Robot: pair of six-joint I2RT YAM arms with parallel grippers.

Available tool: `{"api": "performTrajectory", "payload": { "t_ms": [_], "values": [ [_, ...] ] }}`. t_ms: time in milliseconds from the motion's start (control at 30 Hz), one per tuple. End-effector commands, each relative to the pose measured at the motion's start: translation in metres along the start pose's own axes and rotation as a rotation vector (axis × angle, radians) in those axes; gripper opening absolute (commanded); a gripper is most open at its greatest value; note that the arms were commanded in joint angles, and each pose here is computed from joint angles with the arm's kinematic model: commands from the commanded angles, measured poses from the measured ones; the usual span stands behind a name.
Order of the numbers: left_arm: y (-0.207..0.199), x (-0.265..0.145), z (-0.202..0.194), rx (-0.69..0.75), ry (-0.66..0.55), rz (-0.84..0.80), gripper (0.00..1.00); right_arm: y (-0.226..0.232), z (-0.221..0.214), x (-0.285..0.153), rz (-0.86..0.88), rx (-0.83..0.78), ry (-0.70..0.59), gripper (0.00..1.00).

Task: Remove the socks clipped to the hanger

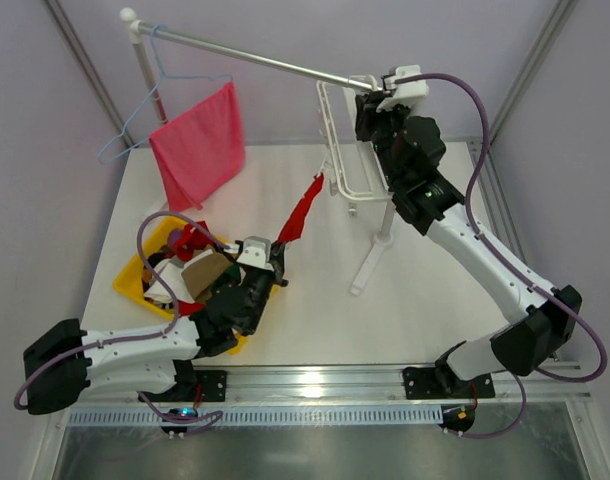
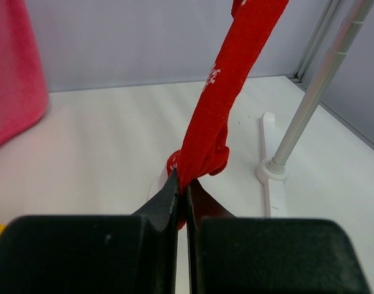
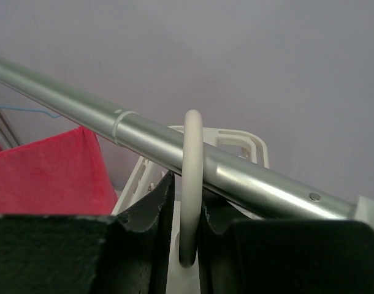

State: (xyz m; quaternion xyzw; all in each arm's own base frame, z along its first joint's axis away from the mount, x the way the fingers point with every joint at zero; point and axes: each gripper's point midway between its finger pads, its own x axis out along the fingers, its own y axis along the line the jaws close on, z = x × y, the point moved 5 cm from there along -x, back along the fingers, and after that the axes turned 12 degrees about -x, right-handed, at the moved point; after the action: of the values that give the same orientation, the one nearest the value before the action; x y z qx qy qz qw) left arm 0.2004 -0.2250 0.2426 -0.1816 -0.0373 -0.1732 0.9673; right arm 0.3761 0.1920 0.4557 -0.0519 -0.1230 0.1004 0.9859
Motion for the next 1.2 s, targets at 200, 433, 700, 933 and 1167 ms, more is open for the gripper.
{"api": "performTrajectory", "payload": {
  "t_ms": [200,433,700,933,1167],
  "values": [
    [0.009,-0.004,0.013,-0.019,-0.048,0.045,0.0,0.014,0.023,0.017,0.098,0.036,-0.078,0.2],
    [0.013,-0.008,0.018,-0.023,-0.057,0.057,0.0,0.034,0.031,0.028,0.161,0.053,-0.105,0.2],
    [0.013,-0.009,0.02,-0.028,-0.06,0.054,0.0,0.059,0.032,0.037,0.215,0.056,-0.099,0.2],
    [0.013,-0.009,0.023,-0.027,-0.061,0.052,0.0,0.086,0.032,0.045,0.278,0.065,-0.099,0.2],
    [0.015,-0.011,0.023,-0.025,-0.058,0.057,0.0,0.095,0.032,0.048,0.297,0.063,-0.093,0.2]
  ]
}}
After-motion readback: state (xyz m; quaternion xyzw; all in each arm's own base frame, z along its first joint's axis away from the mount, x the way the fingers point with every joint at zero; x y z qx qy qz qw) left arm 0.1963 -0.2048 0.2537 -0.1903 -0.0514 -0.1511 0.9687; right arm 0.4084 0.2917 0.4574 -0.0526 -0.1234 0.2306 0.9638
